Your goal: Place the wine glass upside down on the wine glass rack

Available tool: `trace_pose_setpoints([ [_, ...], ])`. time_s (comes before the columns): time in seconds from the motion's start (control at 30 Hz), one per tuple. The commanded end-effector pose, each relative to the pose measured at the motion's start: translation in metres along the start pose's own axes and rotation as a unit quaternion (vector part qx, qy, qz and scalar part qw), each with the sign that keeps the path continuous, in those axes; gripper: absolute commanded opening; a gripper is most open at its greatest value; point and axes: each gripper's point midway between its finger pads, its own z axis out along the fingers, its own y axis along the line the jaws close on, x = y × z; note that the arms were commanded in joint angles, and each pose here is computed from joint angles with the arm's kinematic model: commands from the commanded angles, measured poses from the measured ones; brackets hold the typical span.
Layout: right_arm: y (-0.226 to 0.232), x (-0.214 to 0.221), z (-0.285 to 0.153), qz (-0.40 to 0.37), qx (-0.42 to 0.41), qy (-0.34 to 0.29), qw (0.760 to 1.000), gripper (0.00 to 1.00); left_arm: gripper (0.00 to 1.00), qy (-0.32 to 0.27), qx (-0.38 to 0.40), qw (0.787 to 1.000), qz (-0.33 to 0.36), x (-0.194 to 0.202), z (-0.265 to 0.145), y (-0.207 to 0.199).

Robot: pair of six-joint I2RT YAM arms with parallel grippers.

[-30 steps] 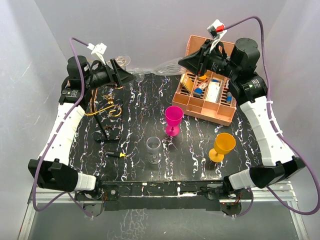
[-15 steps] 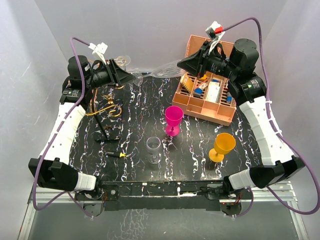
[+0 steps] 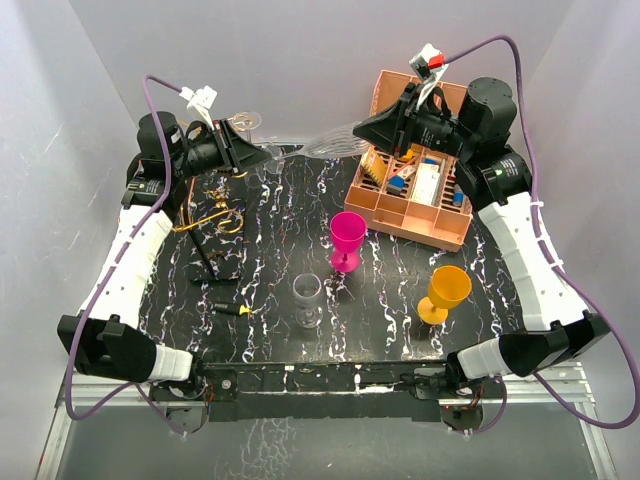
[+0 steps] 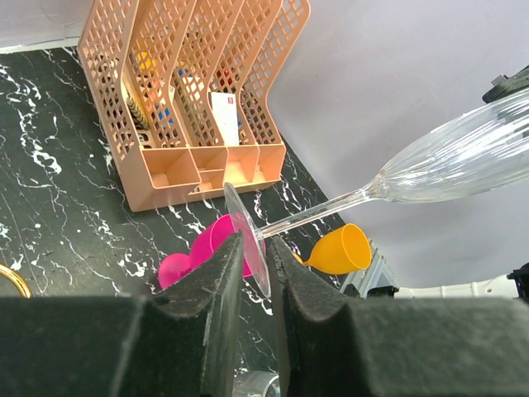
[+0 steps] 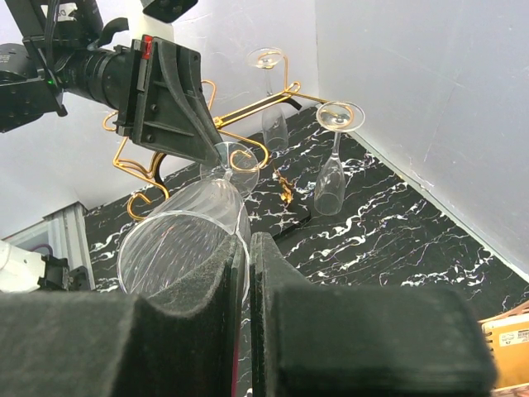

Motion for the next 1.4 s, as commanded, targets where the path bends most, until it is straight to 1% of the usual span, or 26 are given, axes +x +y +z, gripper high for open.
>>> trace_pose_setpoints([
  [0.0,0.010,-0.021,-0.003,-0.030,-0.013,-0.033,0.999,0.08,0.15,-0.002,0.018,1.000,0.009,-0.002,0.000,-0.008],
  [0.17,0.007,-0.018,-0.003,-0.034,-0.007,-0.031,0.999,0.08,0.00,-0.001,0.017,1.000,0.008,-0.001,0.000,-0.008],
  [0.27,0.004,-0.016,-0.004,-0.041,0.003,-0.029,0.999,0.14,0.00,-0.004,0.015,1.000,0.008,-0.001,-0.001,-0.007],
  [0.47,-0.001,-0.011,-0.011,-0.064,0.026,-0.020,0.997,0.37,0.00,-0.011,-0.010,1.000,0.019,-0.004,-0.005,0.001],
  [0.6,-0.006,-0.011,-0.021,-0.087,0.050,-0.013,0.995,0.57,0.00,-0.020,-0.033,0.999,0.038,-0.010,-0.012,0.007],
  [0.77,-0.010,-0.017,-0.036,-0.111,0.080,-0.010,0.991,0.73,0.00,-0.034,-0.090,0.993,0.075,-0.022,-0.026,0.021],
  [0.9,-0.013,-0.021,-0.046,-0.125,0.103,-0.008,0.987,0.78,0.00,-0.052,-0.131,0.984,0.105,-0.038,-0.040,0.025],
  [1.13,-0.029,-0.016,-0.057,-0.131,0.149,0.000,0.980,0.79,0.00,-0.077,-0.190,0.966,0.159,-0.062,-0.067,0.028],
  [1.3,-0.057,-0.002,-0.057,-0.136,0.198,0.019,0.970,0.80,0.00,-0.098,-0.258,0.940,0.202,-0.081,-0.099,0.035],
  [1.37,-0.066,0.008,-0.055,-0.141,0.204,0.030,0.968,0.80,0.00,-0.111,-0.293,0.924,0.219,-0.091,-0.119,0.038],
])
